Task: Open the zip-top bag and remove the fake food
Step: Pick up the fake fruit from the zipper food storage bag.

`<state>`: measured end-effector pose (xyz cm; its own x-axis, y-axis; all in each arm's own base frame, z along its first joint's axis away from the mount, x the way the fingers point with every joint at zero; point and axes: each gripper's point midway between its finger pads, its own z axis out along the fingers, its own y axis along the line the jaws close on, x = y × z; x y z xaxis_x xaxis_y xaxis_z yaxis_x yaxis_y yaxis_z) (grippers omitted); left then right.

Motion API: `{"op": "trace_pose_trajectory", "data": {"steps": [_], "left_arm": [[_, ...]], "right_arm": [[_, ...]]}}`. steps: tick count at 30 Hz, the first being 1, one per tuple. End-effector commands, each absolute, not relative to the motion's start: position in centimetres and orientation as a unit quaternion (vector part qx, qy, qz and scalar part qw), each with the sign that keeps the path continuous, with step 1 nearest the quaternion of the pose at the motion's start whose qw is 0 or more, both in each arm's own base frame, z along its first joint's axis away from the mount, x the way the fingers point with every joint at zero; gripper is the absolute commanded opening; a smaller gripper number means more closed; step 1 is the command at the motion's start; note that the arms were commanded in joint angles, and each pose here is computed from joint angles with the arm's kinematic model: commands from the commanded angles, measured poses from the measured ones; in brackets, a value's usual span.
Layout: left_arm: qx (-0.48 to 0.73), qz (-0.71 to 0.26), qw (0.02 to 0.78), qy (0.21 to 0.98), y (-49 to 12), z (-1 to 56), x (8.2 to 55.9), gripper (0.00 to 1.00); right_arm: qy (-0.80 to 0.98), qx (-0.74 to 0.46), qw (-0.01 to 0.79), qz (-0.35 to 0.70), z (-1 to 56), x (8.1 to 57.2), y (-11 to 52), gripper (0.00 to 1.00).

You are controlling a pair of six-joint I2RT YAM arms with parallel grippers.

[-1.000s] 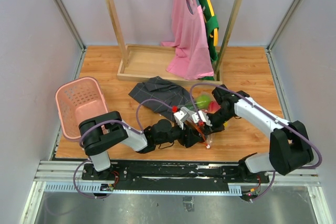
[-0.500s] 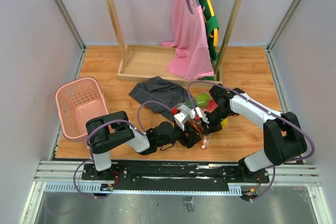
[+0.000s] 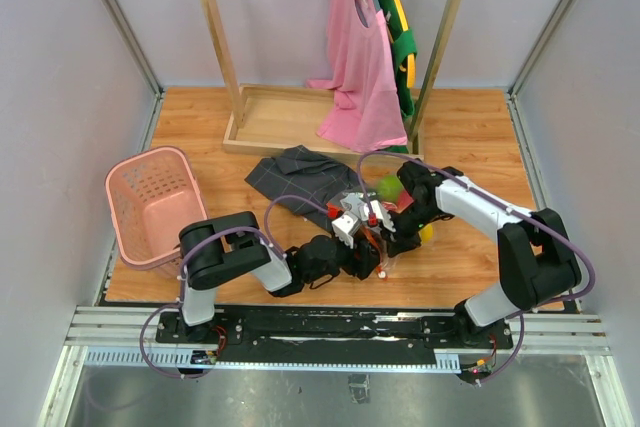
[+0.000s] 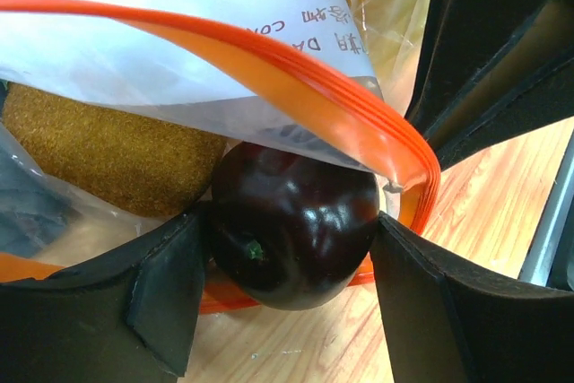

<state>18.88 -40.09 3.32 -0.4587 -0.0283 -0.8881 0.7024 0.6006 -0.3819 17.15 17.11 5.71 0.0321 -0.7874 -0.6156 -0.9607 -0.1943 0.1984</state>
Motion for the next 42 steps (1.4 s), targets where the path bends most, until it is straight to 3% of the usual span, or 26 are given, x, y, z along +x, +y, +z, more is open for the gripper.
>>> {"op": "trace_pose_trajectory", "data": {"steps": [1, 5, 8, 19, 27, 36, 39, 42], "left_arm": [[0.222, -0.376, 0.484, 0.758, -40.9, 3.3, 19.3, 0.69], [0.224, -0.379, 0.483, 0.757, -41.0, 3.4, 19.2, 0.54], [0.222, -0.382, 0.482, 0.756, -40.9, 3.7, 19.1, 0.36], [0.208, -0.421, 0.458, 0.755, -39.3, 6.3, 17.1, 0.15], [0.192, -0.466, 0.397, 0.767, -38.7, 7.1, 14.6, 0.12], [0.162, -0.514, 0.351, 0.766, -37.2, 9.7, 12.9, 0.11], [0.155, -0.552, 0.324, 0.753, -36.9, 11.1, 12.0, 0.11], [0.144, -0.594, 0.304, 0.731, -36.6, 12.9, 11.4, 0.11]], "right_arm": [[0.619, -0.7, 0.141, 0.327, 6.0, 17.3, 17.9, 0.1], [0.62, -0.7, 0.142, 0.324, 6.1, 17.5, 17.9, 0.1], [0.622, -0.699, 0.145, 0.323, 6.3, 17.6, 17.9, 0.1], [0.617, -0.692, 0.189, 0.323, 8.3, 18.2, 17.9, 0.12], [0.583, -0.7, 0.231, 0.342, 10.7, 17.6, 18.4, 0.16], [0.533, -0.712, 0.277, 0.363, 13.5, 16.5, 19.0, 0.28], [0.505, -0.714, 0.304, 0.377, 15.2, 15.7, 19.5, 0.38], [0.481, -0.72, 0.332, 0.374, 16.4, 15.2, 19.8, 0.58]]}}
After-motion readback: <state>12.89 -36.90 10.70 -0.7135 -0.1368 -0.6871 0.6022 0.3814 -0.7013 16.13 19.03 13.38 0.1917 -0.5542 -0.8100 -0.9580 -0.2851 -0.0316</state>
